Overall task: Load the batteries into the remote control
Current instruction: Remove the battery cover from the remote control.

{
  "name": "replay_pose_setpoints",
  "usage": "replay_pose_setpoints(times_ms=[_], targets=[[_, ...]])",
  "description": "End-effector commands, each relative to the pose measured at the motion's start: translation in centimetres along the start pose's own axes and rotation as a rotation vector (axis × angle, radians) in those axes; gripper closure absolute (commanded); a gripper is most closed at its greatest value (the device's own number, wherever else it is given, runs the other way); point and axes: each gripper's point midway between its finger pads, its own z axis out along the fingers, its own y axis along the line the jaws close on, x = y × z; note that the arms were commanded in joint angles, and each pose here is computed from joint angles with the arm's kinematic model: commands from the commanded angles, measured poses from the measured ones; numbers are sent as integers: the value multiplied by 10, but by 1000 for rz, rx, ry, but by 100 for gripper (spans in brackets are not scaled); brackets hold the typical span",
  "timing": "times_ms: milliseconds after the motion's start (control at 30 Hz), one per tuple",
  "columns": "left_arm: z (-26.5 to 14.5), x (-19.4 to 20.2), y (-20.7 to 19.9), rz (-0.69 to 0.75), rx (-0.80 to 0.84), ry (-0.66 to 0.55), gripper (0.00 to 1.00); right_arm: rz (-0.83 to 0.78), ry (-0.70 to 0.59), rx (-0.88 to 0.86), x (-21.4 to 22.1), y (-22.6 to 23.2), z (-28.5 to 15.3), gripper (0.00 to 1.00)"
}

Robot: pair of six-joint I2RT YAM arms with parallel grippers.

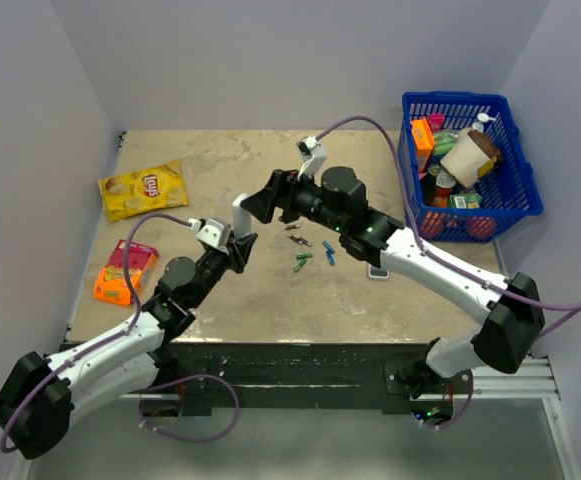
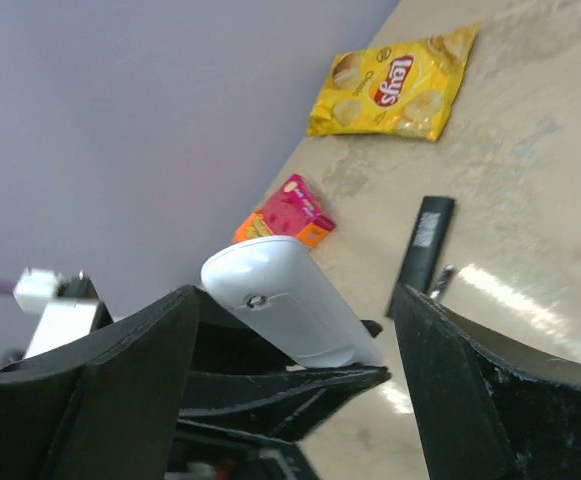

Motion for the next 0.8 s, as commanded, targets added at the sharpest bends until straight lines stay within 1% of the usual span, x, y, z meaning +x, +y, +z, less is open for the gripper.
replay_pose_setpoints(times_ms=[0, 33, 67, 133, 167, 267, 400, 500, 633, 767], targets=[[9, -41, -26, -31, 118, -57, 100, -619, -116, -165, -42, 41, -40, 16], [9, -38, -30, -28, 139, -29, 100, -704, -125, -168, -42, 39, -46, 13], [9, -43, -39, -30, 183, -27, 100, -850, -148, -173, -43, 35, -57, 13], [9, -42, -43, -51, 198, 5, 100, -1000, -138, -252, -32, 40, -68, 11], [10, -45, -47, -57, 218, 8, 100, -1128, -135, -279, -27, 37, -74, 11], [9, -49, -52, -92, 231, 31, 100, -1275, -110, -350, -16, 38, -79, 11], [9, -48, -57, -161, 237, 88, 100, -1328, -97, -431, -11, 50, -85, 13], [7, -46, -63, -189, 260, 125, 100, -1375, -114, -501, -7, 58, -89, 20], [6, -50, -68, -207, 279, 131, 100, -1390, -106, -510, -6, 59, -87, 24], [4, -52, -70, -217, 290, 129, 100, -1402, -132, -509, -11, 63, -85, 27]])
